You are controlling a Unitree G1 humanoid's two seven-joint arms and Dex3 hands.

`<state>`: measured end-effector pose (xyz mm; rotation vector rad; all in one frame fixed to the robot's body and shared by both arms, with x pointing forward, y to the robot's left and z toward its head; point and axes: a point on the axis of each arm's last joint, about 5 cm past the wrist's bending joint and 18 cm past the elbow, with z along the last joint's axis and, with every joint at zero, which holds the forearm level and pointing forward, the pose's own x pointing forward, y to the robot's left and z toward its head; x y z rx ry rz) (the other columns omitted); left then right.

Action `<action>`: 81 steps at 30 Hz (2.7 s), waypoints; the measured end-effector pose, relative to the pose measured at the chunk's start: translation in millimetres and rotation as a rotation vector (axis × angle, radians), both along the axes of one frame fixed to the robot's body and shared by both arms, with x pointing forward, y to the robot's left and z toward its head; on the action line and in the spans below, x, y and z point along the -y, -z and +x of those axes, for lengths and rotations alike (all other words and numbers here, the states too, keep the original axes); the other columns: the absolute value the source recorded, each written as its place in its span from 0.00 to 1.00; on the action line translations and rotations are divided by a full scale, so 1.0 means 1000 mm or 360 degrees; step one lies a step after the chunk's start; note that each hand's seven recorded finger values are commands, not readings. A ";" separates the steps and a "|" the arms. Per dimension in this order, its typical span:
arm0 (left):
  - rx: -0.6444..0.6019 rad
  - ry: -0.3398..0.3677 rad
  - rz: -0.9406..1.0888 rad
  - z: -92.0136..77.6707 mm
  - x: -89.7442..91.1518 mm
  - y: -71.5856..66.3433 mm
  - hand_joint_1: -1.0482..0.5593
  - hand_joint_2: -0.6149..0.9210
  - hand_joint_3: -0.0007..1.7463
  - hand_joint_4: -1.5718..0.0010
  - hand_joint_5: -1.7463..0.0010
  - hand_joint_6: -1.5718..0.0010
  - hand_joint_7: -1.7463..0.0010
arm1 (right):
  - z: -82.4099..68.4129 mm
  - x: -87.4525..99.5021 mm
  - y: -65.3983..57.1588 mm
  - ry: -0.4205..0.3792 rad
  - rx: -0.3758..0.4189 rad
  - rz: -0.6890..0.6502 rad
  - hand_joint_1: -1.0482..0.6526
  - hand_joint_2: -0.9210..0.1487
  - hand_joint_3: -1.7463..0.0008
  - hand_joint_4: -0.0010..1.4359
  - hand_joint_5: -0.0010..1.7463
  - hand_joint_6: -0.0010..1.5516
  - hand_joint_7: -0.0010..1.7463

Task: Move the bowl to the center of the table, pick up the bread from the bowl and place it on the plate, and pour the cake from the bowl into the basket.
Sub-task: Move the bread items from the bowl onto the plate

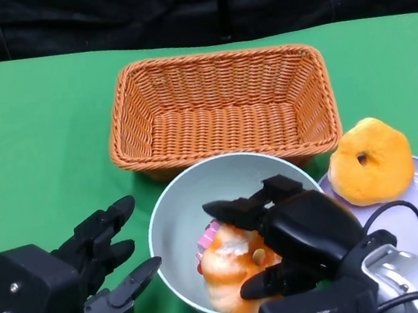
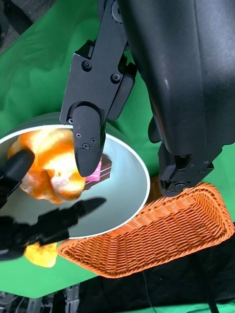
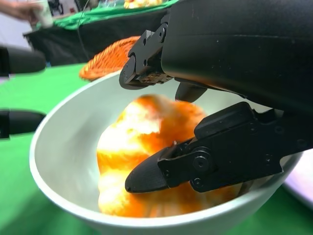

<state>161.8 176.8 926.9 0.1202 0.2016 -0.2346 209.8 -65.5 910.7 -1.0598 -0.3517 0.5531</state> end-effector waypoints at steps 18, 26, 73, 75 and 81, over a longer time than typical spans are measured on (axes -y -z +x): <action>0.0000 0.0004 -0.0012 0.000 0.002 0.000 0.38 1.00 0.19 0.98 0.63 0.82 0.99 | 0.000 -0.002 0.017 0.0038 0.0462 0.0388 0.55 0.59 0.36 0.70 1.00 0.50 0.98; 0.0001 0.0003 -0.0019 0.000 0.002 0.000 0.38 1.00 0.19 0.98 0.63 0.82 0.99 | 0.002 0.009 -0.006 0.0139 0.0649 0.0622 0.58 0.67 0.13 0.72 1.00 0.53 0.98; 0.0010 0.0002 -0.0016 0.000 0.003 -0.001 0.39 1.00 0.21 0.98 0.63 0.82 1.00 | -0.018 0.103 -0.029 0.0907 0.0163 0.0108 0.58 0.51 0.33 0.61 1.00 0.55 0.67; 0.0010 0.0002 -0.0016 0.000 0.003 -0.001 0.39 1.00 0.21 0.98 0.63 0.82 1.00 | -0.016 0.104 -0.028 0.0903 0.0105 0.0087 0.57 0.45 0.39 0.58 0.98 0.65 0.33; 0.0012 0.0003 -0.0006 0.000 0.002 -0.002 0.39 1.00 0.21 0.98 0.63 0.82 1.00 | -0.012 0.106 -0.029 0.0949 -0.0017 -0.0007 0.44 0.07 0.90 0.43 0.22 0.41 0.01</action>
